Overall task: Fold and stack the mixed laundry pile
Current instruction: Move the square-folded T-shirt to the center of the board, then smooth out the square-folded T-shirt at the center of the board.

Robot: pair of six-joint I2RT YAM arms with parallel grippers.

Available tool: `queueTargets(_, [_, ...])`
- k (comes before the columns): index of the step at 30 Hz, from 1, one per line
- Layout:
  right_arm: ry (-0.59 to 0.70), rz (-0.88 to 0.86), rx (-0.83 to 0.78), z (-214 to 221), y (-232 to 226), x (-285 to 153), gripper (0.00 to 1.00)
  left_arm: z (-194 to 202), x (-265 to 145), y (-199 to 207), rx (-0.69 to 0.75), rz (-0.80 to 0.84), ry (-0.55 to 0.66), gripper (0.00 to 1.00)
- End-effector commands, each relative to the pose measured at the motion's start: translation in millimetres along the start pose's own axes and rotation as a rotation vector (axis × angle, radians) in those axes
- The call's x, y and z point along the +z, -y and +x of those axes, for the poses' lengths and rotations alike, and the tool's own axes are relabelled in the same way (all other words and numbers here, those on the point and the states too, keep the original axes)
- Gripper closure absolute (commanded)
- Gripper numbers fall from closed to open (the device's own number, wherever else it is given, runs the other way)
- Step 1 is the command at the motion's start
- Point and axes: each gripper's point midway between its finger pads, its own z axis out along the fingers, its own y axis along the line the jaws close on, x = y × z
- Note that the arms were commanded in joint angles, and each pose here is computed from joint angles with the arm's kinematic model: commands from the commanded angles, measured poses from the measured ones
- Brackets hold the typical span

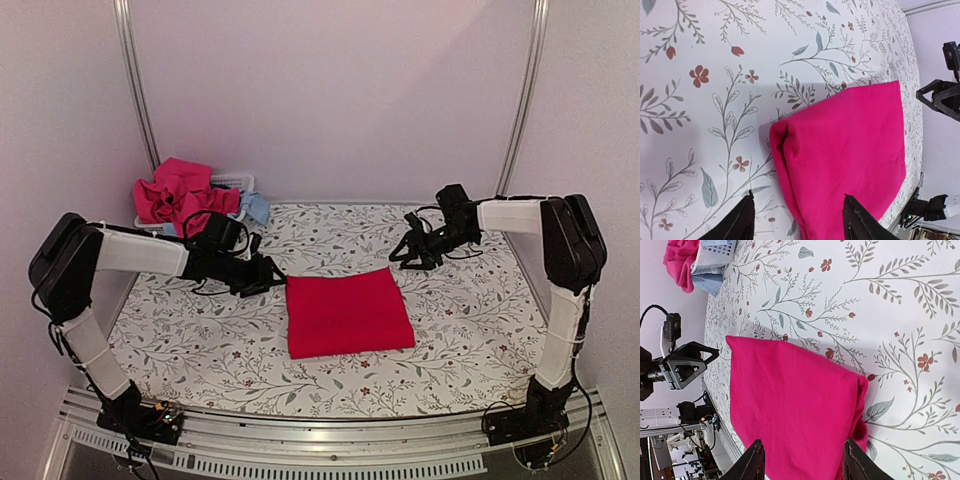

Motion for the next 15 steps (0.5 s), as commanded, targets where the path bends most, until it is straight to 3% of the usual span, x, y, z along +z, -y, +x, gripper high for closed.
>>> queueTargets(1, [-0.012, 0.008, 0.014, -17, 17, 22, 0.48, -20, 21, 5, 0.038, 0.037, 0.018, 0.4])
queueTargets(15, [-0.123, -0.005, 0.046, 1, 43, 73, 0.48, -38, 62, 2, 0.001, 0.046, 0.012, 0.38])
